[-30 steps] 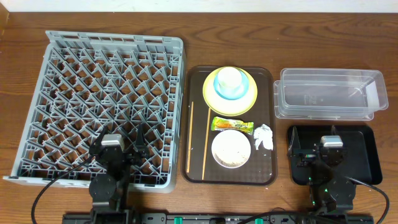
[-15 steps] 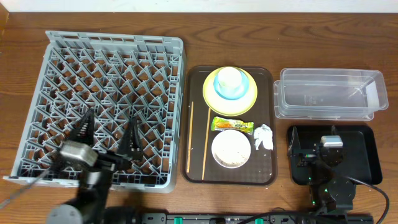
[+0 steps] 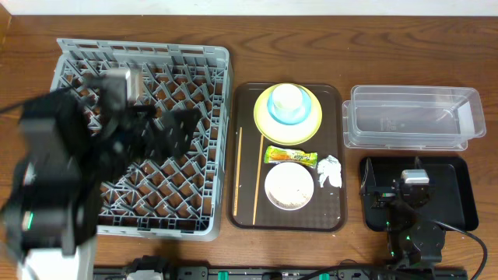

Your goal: Sort waste into correct bins and load items into the dishwasher

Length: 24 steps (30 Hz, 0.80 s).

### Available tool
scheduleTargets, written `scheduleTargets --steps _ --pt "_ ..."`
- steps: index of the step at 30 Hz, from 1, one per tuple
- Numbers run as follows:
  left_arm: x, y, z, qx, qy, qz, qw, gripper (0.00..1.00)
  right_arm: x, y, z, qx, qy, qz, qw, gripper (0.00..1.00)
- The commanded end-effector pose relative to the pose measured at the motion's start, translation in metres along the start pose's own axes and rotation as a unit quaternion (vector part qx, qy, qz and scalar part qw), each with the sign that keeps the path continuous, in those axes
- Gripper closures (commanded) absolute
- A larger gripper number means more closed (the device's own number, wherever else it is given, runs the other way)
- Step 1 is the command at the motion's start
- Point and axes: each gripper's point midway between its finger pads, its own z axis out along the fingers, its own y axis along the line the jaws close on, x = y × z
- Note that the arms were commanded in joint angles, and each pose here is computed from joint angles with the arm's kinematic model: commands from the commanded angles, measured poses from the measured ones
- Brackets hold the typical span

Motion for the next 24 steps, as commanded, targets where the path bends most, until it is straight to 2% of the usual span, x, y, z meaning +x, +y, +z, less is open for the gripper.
scheduleTargets --steps 1,3,4,5,6,7,10,14,18,21,24 --pt "0.016 0.0 0.021 0.034 0.072 -0.085 0.993 0.04 0.001 -0.004 0.0 0.008 0.002 0.005 1.0 0.01" --pt "0.04 0.003 0.032 0.043 0.141 -0.135 0.98 0.0 0.001 -0.004 0.0 0.008 0.002 0.005 1.0 0.01" --pt "0.051 0.006 0.037 0.041 0.17 -0.145 0.974 0.17 0.001 -0.004 0.0 0.008 0.002 0.005 1.0 0.01" --pt "0.062 0.008 0.042 0.037 0.199 -0.154 0.967 0.38 0.001 -0.004 0.0 0.008 0.002 0.005 1.0 0.01" --pt "0.074 0.01 0.046 0.033 0.231 -0.167 0.958 0.52 0.001 -0.004 0.0 0.008 0.002 0.005 1.0 0.01" --pt "0.089 0.012 0.049 0.029 0.266 -0.18 0.947 0.64 0.001 -0.004 0.0 0.008 0.002 0.005 1.0 0.01" --pt "0.129 0.013 0.059 0.013 0.348 -0.196 0.917 0.85 0.001 -0.004 0.0 0.008 0.002 0.005 1.0 0.01" --pt "0.183 0.03 0.073 -0.067 0.413 -0.174 0.892 0.91 0.001 -0.004 0.0 0.008 0.002 0.005 1.0 0.01" --pt "0.229 0.055 0.085 -0.189 0.428 -0.153 0.871 0.91 0.001 -0.004 0.0 0.008 0.002 0.005 1.0 0.01" --pt "0.248 0.061 0.097 -0.231 0.415 -0.133 0.87 0.91 0.001 -0.004 0.0 0.008 0.002 0.005 1.0 0.01" --pt "0.259 0.049 0.111 -0.218 0.405 -0.098 0.883 0.9 0.001 -0.004 0.0 0.008 0.002 0.005 1.0 0.01"
